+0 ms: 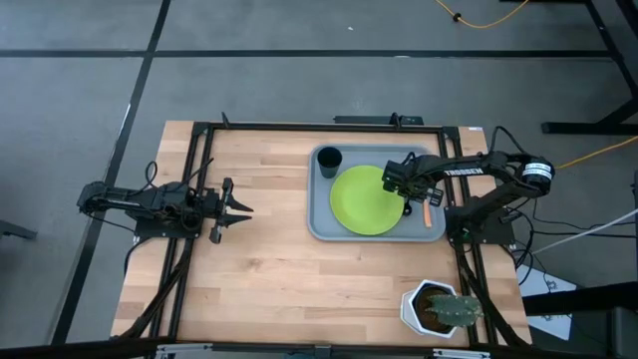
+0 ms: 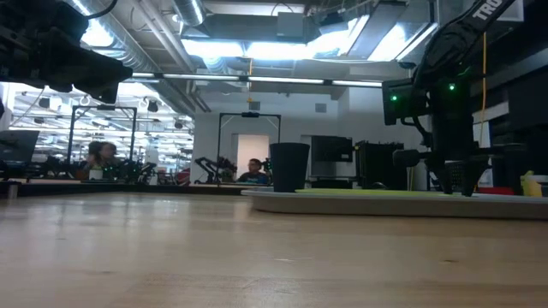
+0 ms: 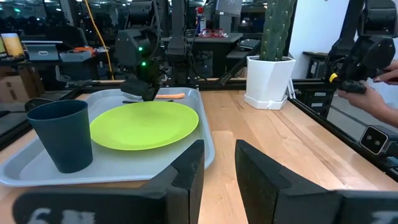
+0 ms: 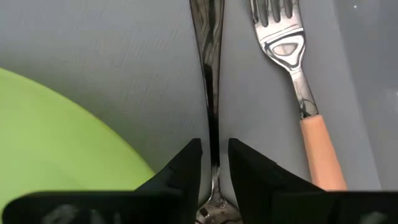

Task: Pick and place plate/cup/fork/spoon on tray
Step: Put the black spoon on the gray serving tray to the right of the light green plate

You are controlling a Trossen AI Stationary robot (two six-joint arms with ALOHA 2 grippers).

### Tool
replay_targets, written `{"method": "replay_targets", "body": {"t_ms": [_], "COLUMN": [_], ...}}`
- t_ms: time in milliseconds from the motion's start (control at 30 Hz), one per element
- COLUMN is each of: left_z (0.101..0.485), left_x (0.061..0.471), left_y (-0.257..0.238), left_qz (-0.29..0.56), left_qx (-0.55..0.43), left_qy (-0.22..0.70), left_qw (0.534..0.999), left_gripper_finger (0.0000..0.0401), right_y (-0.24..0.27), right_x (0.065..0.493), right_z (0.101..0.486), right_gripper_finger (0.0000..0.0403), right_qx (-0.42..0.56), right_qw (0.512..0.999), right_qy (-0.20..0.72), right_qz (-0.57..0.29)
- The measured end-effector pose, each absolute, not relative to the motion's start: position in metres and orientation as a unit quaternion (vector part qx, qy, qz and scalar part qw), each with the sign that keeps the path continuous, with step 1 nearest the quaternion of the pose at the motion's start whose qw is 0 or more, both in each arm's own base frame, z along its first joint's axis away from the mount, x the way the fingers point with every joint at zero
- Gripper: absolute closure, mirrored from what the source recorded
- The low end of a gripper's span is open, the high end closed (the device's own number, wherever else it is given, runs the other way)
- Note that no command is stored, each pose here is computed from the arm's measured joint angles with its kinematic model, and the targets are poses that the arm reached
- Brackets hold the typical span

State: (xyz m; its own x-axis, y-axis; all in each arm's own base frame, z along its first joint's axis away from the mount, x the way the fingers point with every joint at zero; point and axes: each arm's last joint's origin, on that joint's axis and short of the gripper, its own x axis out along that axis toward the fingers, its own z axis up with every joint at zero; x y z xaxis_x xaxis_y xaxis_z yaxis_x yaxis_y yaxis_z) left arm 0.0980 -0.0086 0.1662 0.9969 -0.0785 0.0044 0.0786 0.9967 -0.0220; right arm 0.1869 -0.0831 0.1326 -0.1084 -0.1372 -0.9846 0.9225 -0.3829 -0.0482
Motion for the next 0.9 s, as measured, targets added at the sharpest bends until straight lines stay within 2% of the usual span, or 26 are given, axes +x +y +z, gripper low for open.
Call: {"method": "replay_targets", "body": {"t_ms": [333, 900], "left_z": [0.1661, 0.1662], "left_x": [0.0981, 0.098], "left_y": [-0.0086, -0.0087], "left_qz": [-0.039, -0.039], "left_qx": [-0.011, -0.011], "left_qy": [-0.002, -0.002], "left_qw": [0.999, 0.999], "left_gripper_finger": [0.0319, 0.0319], "right_y": [-0.083, -0.0824], "right_x": [0.1866, 0.1832], "right_z": [0.1321, 0.1321], "right_gripper_finger": [0.032, 0.0395], "right_qx": [0.528, 0.513], "right_qw": [0.408, 0.401], "right_qy": [0.371, 0.375], "right_qz": [-0.646, -0.66]}}
